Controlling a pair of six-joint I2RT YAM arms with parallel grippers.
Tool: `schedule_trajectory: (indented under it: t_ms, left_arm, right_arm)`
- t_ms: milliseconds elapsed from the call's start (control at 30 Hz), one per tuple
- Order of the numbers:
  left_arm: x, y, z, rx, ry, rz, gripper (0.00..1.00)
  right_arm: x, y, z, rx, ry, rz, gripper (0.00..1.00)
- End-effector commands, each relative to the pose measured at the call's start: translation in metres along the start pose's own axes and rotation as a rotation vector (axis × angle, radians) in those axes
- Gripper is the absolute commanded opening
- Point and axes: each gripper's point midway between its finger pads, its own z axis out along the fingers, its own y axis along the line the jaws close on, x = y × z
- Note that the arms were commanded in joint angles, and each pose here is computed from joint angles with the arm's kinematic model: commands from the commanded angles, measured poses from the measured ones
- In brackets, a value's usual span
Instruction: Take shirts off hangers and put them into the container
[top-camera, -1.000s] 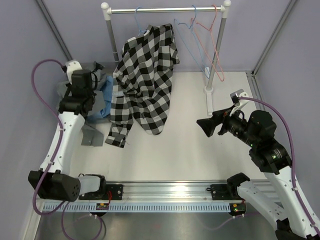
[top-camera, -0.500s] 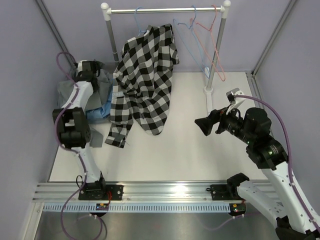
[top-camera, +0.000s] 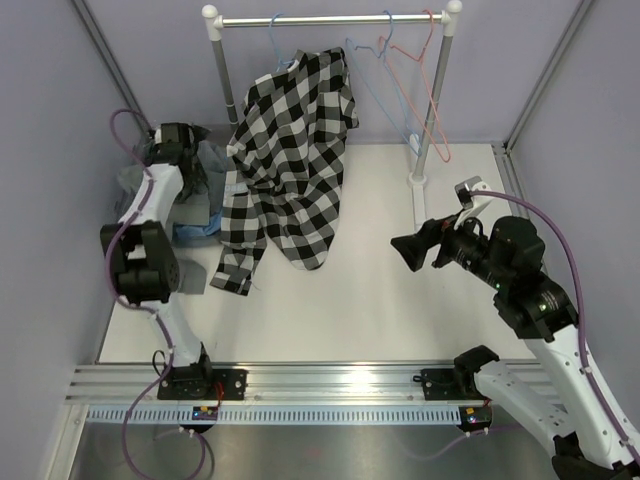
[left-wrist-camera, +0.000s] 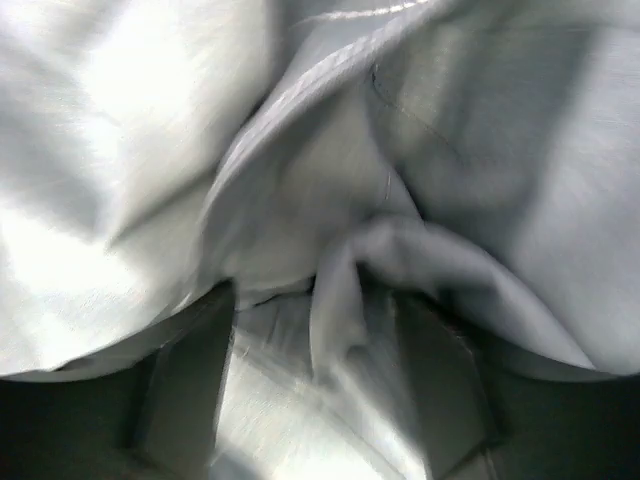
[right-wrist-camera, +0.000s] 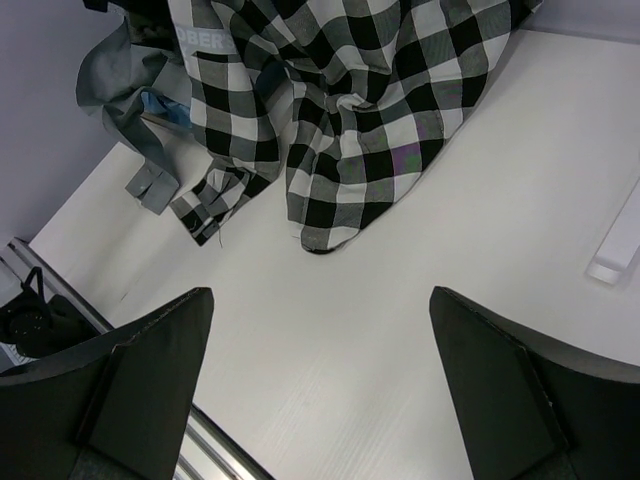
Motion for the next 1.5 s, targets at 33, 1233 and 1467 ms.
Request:
schedule_trajectory:
  t_ms: [33, 1233, 1467]
  left_arm:
    - [-0.075, 0.018, -0.121, 0.139, -0.272, -0.151, 0.87]
    - [0.124, 0.100, -0.090, -0.087, -0.002, -0.201, 0.72]
    - [0.116, 0.103, -0.099, -0.076, -0.028, -0.177, 0.05]
  right_arm:
    - [-0.012, 0.012, -0.007, -0.048, -0.056, -0.015, 1.00]
    - [-0.022, 0.036, -0.032, -0.128, -0.124, -0.043, 1.00]
    - [-0.024, 0.037, -0.039, -0.123, -0.143, -0.054, 0.99]
